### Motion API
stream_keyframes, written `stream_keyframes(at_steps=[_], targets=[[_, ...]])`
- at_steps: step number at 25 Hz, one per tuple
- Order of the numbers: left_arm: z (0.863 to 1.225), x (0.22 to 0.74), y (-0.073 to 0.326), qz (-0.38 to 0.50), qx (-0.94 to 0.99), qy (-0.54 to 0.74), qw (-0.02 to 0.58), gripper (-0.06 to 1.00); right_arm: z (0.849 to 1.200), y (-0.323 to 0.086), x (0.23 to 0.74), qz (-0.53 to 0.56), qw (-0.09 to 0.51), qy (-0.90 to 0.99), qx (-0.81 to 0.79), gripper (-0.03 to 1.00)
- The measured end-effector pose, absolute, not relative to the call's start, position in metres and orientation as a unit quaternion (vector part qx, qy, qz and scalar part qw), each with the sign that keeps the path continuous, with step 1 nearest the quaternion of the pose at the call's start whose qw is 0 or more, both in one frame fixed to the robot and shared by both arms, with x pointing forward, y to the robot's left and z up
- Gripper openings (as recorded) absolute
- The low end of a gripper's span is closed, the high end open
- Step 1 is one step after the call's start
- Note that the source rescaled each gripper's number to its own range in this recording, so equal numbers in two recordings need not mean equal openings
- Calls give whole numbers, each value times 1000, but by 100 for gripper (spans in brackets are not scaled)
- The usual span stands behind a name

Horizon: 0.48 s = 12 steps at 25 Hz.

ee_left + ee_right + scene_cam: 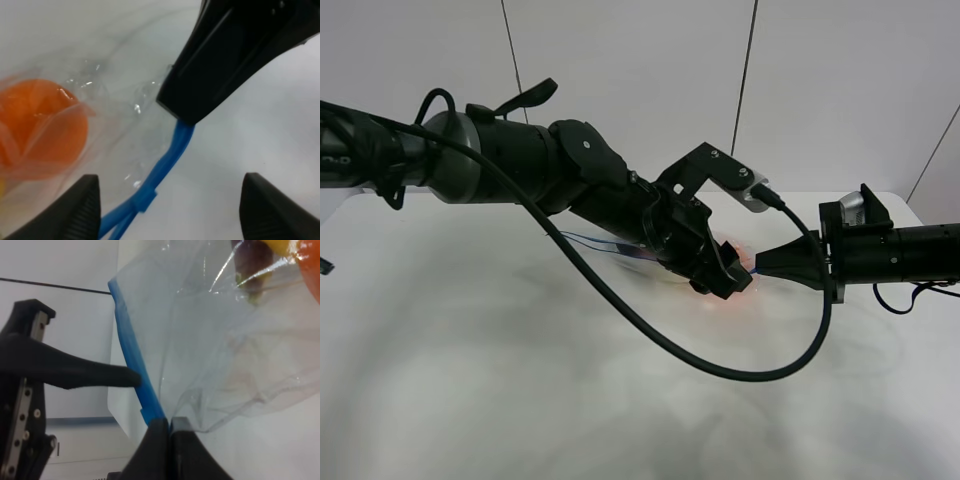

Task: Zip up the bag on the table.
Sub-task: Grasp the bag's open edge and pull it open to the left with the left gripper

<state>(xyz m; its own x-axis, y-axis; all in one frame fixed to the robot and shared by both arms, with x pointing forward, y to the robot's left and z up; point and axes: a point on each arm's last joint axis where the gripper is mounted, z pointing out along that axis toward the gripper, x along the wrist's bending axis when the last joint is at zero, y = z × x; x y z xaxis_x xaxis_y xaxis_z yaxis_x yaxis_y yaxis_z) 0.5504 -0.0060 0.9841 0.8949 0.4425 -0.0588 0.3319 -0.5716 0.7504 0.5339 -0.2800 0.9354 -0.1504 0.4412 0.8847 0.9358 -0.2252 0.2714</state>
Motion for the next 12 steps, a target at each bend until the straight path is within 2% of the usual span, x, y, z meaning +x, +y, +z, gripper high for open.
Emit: stream_keyframes(at_steps=[7,12], targets=[[977,549,-31,67,887,195,412,95,936,-280,534,-500,248,-570,-603,0],[967,552,-33,74,894,186,401,95,935,-280,534,-499,248,-571,-602,0]])
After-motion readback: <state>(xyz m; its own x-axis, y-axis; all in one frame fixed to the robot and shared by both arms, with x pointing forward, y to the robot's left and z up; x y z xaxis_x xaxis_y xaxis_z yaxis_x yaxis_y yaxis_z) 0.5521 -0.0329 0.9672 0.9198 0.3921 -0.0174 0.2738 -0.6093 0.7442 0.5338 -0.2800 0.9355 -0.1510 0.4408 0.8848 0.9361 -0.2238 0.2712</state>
